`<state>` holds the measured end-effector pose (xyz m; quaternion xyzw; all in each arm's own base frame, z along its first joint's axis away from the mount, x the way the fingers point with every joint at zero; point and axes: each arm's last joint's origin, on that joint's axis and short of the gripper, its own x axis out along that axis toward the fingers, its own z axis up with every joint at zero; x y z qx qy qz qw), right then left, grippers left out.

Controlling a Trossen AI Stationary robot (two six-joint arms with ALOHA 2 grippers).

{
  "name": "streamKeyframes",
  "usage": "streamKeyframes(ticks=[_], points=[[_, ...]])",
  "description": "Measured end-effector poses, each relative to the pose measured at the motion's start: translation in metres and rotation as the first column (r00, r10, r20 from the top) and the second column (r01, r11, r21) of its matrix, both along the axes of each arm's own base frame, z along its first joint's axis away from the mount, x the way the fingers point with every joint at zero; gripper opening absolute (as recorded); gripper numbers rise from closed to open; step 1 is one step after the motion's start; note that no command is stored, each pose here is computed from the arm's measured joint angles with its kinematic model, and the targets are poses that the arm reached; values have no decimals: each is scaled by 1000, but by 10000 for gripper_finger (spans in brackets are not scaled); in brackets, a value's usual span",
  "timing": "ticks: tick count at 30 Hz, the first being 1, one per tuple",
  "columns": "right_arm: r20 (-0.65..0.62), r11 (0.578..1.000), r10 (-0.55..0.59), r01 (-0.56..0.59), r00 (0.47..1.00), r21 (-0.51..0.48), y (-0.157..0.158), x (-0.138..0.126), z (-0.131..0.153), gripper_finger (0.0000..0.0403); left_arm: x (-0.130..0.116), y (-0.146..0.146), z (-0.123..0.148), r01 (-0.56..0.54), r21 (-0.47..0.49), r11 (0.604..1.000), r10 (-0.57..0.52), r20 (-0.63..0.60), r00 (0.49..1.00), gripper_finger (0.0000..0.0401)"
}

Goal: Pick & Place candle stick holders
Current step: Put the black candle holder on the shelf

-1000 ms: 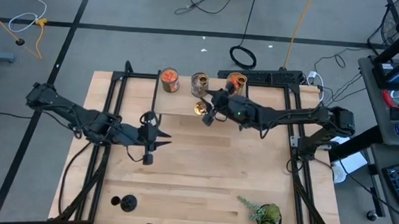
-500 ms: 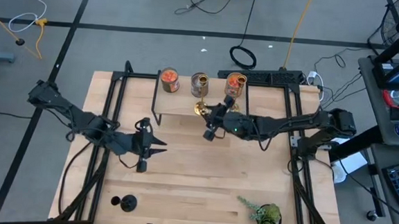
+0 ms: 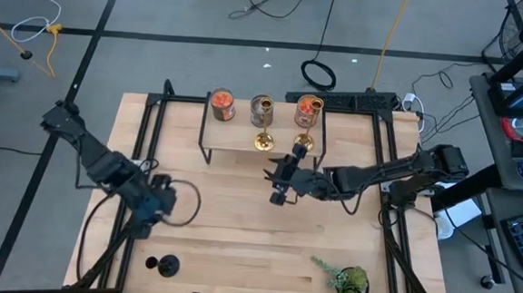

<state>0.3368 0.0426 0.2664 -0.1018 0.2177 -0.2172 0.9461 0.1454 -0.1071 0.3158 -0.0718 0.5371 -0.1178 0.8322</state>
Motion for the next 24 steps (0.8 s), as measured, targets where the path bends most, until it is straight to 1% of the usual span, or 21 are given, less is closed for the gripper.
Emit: streamKeyframes(ticks=[2, 6, 9, 11, 12, 14, 18, 21, 24], points=[[-1, 1000, 6, -6, 1000, -1, 2, 0, 0, 153, -7, -6, -3, 28, -19, 999, -29, -50, 998, 93], [-3, 1000, 13, -13, 1000, 0, 3, 0, 0, 153, -20, -21, -12, 27, -16, 1000, -28, -65, 997, 93], [-2, 1000, 13, -13, 1000, -1, 3, 0, 0, 153, -33, -32, -30, 57, 51, 997, -54, -58, 997, 93], [-1, 1000, 13, -13, 1000, -1, 3, 0, 0, 153, -42, -39, -47, 45, 70, 997, -42, -48, 998, 93], [-1, 1000, 13, -13, 1000, -1, 3, 0, 0, 153, -46, -43, -55, 38, 54, 998, -36, -53, 998, 93], [-1, 1000, 14, -14, 1000, 0, 3, 0, 0, 153, -52, -52, -72, 35, -18, 999, -36, -65, 997, 92], [7, 1000, 14, -14, 1000, 1, 3, 0, 1, 153, -60, -67, -95, 38, -159, 987, -43, -26, 999, 92], [12, 1000, 14, -14, 1000, 2, 3, 0, 1, 153, -65, -70, -110, 42, -204, 978, -41, 6, 999, 92], [11, 1000, 14, -14, 1000, 2, 3, 0, 1, 153, -68, -68, -124, 53, -196, 979, -44, 47, 998, 92]])
